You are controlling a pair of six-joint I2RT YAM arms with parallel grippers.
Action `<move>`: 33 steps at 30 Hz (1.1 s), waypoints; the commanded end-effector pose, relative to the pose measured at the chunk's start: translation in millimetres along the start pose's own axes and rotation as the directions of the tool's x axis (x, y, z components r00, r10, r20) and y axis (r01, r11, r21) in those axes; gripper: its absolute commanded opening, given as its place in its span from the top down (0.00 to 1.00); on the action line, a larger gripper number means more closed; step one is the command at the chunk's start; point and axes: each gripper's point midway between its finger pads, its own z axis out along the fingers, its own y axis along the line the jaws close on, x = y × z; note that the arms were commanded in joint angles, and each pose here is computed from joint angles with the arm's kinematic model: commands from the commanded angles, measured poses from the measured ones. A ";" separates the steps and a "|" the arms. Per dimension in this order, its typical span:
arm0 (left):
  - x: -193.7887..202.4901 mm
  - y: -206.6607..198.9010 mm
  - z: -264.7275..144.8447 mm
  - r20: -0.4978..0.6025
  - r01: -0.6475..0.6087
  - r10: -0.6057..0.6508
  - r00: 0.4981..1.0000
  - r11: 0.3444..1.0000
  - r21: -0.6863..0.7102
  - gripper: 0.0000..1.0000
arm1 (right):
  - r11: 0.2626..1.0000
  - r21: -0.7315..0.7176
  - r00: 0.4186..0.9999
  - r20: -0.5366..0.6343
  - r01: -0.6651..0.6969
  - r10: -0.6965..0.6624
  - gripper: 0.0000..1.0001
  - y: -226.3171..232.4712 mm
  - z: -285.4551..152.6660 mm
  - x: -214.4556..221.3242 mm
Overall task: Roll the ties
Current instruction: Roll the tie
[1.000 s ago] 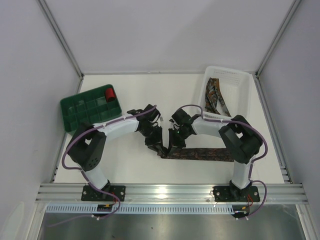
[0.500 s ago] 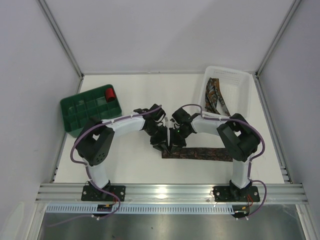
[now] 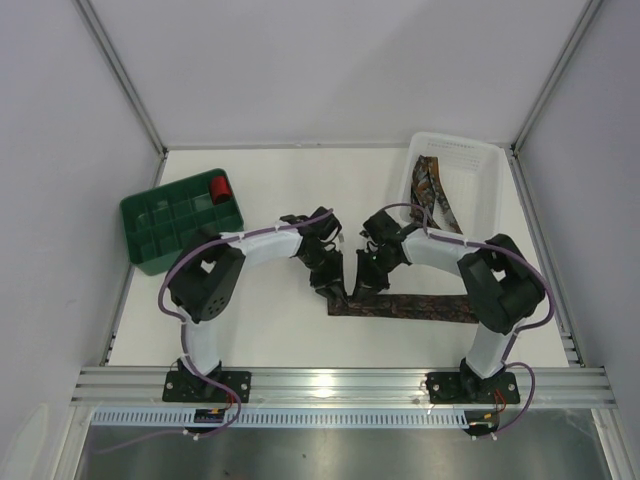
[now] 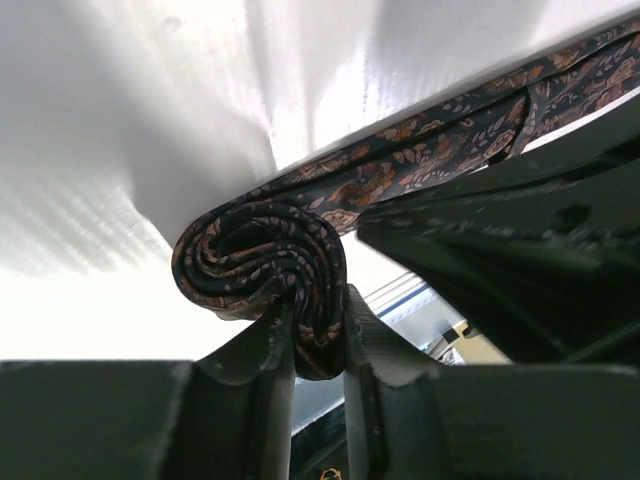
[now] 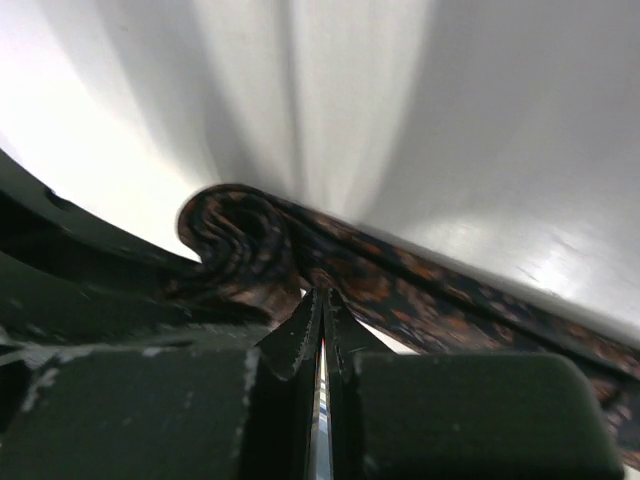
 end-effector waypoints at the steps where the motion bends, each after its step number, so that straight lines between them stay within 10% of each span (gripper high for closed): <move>1: -5.8 -14.3 3.6 0.003 -0.003 0.003 1.000 1.000 0.006 0.73 | 1.000 0.009 1.000 0.030 -0.007 0.007 0.96 -14.7 -15.3 1.0; 10: -3.4 -23.8 2.7 0.015 -0.040 0.040 0.999 0.999 0.028 0.45 | 1.000 0.007 0.999 0.047 -0.020 0.020 0.96 -29.5 -26.5 0.4; 24: 17.1 -70.8 -57.4 0.148 -0.250 0.218 0.965 0.933 0.257 0.28 | 0.999 -0.046 0.996 0.084 -0.001 0.005 0.95 -1.3 -48.8 -11.3; 33: 37.5 -9.3 -69.6 0.171 -0.184 0.153 0.973 0.965 0.186 0.27 | 0.994 0.034 0.989 0.102 0.102 -0.105 0.94 25.7 -61.3 -8.2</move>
